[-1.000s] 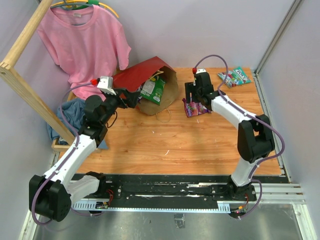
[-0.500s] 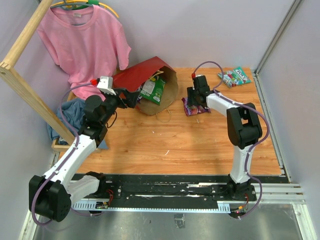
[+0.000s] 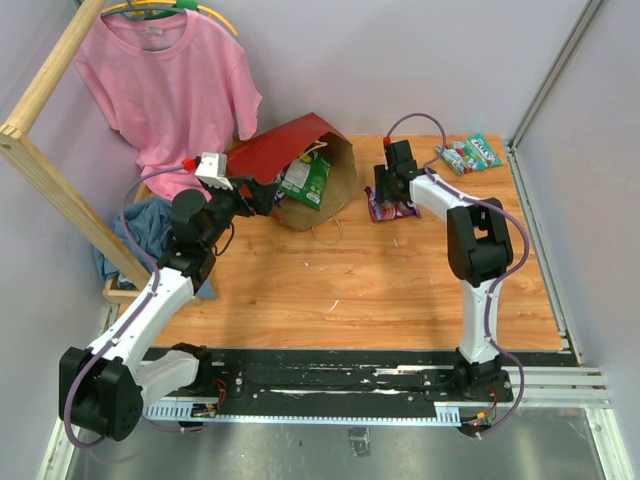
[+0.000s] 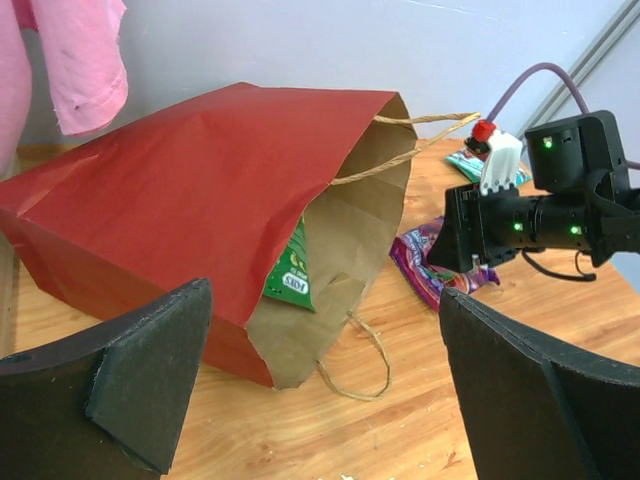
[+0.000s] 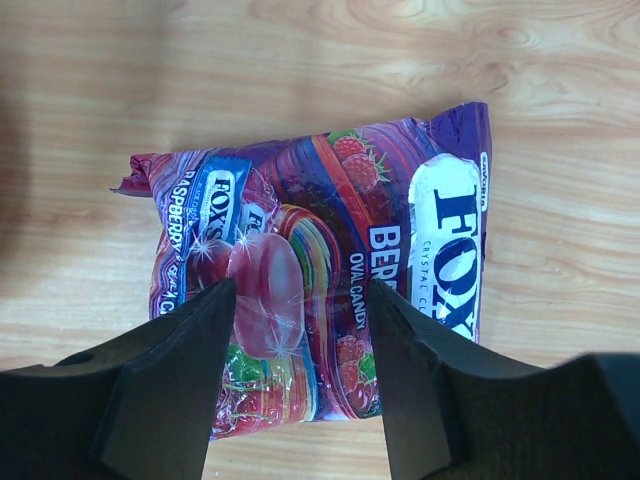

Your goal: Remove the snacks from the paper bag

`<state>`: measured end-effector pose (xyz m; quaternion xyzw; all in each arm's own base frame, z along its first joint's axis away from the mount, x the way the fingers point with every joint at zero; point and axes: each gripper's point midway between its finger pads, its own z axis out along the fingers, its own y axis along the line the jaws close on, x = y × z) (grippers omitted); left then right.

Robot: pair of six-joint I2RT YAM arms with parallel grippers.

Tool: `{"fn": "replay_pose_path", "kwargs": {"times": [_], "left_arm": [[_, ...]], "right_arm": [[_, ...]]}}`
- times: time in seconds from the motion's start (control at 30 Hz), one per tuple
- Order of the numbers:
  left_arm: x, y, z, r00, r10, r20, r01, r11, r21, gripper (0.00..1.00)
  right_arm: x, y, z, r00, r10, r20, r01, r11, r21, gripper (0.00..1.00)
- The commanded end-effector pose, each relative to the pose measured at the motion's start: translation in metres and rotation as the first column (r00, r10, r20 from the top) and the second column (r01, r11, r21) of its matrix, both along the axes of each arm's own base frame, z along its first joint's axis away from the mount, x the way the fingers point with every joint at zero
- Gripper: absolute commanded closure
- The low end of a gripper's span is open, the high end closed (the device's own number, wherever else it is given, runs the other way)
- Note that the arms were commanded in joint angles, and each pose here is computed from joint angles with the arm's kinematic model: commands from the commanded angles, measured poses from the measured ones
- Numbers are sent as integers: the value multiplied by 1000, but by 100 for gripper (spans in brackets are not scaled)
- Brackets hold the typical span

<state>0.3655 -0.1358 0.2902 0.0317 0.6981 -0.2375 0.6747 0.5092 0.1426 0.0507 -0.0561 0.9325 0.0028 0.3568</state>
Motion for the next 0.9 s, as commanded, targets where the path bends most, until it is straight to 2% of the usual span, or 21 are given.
{"fn": "replay_pose_path", "kwargs": {"times": [0.0, 0.4, 0.87], "left_arm": [[5, 10, 4, 999, 43, 17, -44, 999, 17, 0], [6, 18, 8, 997, 79, 24, -79, 997, 19, 0], [22, 15, 1, 997, 80, -6, -80, 997, 14, 0]], "right_arm": [[-6, -35, -31, 991, -55, -124, 47, 997, -66, 43], [50, -63, -33, 992, -57, -114, 50, 997, -66, 41], [126, -89, -14, 998, -59, -1, 59, 998, 12, 34]]}}
